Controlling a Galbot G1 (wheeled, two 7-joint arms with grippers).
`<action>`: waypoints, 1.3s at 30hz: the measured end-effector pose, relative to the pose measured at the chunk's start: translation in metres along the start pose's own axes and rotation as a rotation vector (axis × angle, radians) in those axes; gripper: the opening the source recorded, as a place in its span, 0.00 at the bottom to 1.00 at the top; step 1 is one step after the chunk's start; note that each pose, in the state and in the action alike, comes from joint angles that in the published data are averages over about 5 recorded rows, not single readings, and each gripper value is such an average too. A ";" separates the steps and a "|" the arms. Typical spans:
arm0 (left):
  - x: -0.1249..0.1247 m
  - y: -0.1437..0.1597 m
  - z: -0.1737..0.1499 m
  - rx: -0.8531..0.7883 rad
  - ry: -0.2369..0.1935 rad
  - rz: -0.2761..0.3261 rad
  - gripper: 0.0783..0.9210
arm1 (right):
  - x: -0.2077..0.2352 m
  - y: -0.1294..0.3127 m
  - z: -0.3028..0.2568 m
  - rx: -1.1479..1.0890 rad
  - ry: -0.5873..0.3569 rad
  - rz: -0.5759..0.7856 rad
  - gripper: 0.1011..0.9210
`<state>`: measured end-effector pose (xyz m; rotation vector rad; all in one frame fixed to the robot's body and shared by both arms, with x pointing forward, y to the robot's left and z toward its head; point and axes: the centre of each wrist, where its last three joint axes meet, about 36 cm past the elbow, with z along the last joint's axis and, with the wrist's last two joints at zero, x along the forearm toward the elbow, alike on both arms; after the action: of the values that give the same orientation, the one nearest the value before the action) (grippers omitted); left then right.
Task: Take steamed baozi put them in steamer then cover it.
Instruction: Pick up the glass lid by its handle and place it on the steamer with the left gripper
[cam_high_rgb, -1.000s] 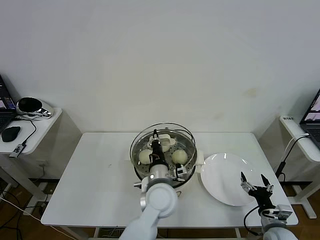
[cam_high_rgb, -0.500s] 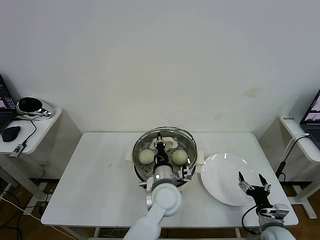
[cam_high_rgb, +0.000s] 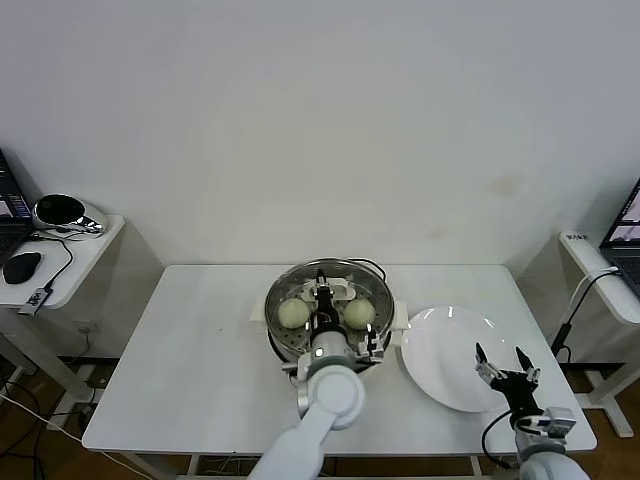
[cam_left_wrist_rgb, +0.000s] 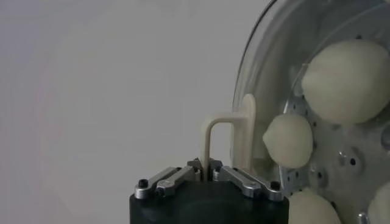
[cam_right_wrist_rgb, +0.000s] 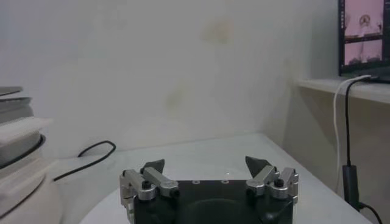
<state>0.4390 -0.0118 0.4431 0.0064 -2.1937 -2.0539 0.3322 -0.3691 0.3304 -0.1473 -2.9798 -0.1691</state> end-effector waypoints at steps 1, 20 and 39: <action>0.000 0.000 0.000 -0.002 0.000 0.000 0.07 | 0.000 0.000 0.000 0.000 0.000 0.000 0.88; -0.002 -0.006 0.000 -0.024 0.006 0.008 0.07 | 0.001 0.002 0.003 -0.004 -0.001 -0.001 0.88; 0.024 0.003 -0.003 0.007 -0.050 -0.012 0.59 | 0.002 0.001 0.004 -0.006 -0.003 0.002 0.88</action>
<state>0.4157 -0.0168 0.4490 -0.0317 -2.2348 -2.0749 0.3302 -0.3676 0.3272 -0.1515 -2.9824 -0.1776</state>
